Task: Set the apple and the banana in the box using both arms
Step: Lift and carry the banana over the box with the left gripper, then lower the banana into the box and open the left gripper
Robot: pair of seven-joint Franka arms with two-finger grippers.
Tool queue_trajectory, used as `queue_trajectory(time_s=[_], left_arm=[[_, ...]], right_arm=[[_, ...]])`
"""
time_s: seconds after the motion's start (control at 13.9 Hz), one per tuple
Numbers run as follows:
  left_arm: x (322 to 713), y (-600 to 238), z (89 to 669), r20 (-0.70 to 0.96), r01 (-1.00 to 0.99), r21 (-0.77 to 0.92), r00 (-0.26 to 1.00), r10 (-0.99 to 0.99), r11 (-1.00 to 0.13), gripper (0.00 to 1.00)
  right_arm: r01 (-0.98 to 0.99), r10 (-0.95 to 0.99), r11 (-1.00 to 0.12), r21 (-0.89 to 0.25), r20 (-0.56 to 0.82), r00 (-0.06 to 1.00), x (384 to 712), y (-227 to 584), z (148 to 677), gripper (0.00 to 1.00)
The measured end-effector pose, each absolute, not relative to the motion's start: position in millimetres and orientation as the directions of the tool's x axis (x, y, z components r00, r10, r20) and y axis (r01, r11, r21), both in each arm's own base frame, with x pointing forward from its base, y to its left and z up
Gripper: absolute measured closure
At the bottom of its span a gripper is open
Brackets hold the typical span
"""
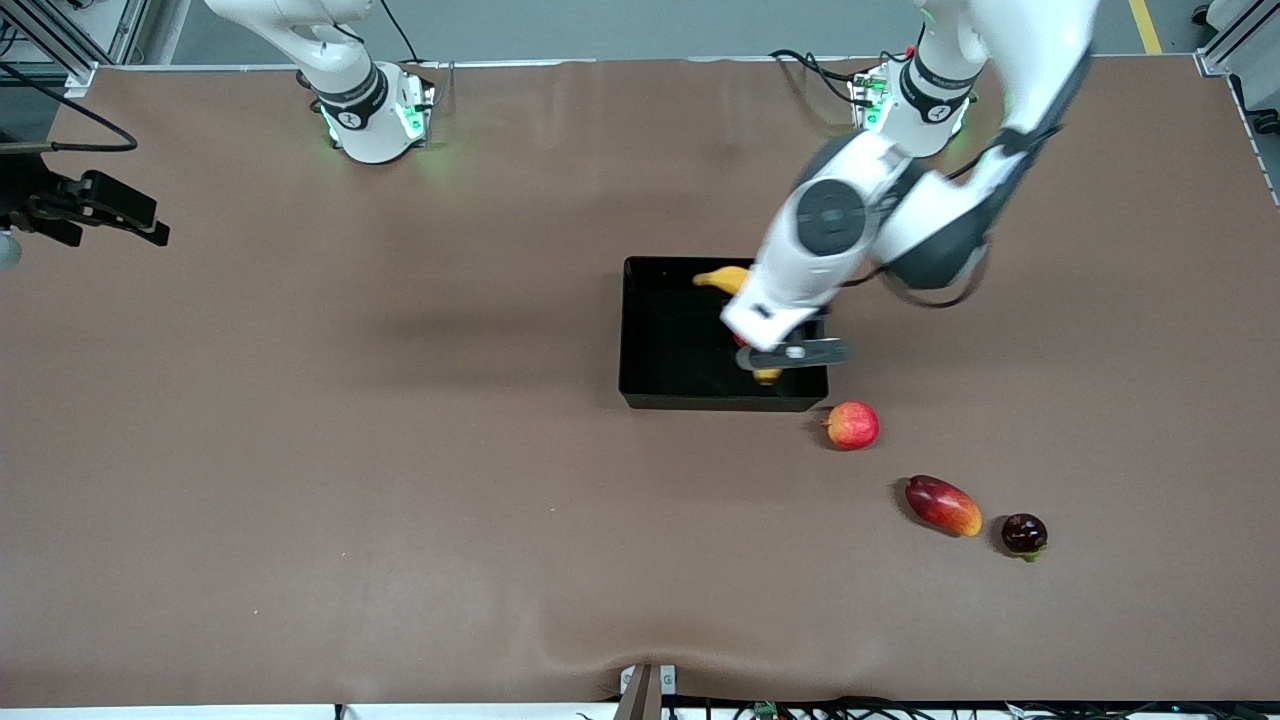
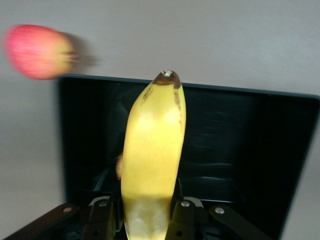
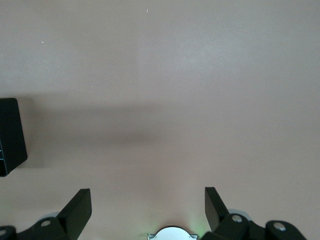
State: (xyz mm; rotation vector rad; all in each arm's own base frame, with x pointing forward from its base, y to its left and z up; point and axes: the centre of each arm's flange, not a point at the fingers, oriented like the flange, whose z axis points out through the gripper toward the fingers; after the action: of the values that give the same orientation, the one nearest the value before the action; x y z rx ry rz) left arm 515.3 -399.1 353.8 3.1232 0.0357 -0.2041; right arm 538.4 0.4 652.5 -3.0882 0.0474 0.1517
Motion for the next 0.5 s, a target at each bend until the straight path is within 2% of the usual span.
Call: queue_trajectory(time_s=[0.5], left_arm=[[500.3, -463.3, 248.6, -0.156, -0.061, -0.006, 0.986, -0.059, -0.998, 0.63]], right_arm=[[-0.034, -0.029, -0.998, -0.048, -0.099, 0.995, 538.4, -0.3, 652.4, 0.00]])
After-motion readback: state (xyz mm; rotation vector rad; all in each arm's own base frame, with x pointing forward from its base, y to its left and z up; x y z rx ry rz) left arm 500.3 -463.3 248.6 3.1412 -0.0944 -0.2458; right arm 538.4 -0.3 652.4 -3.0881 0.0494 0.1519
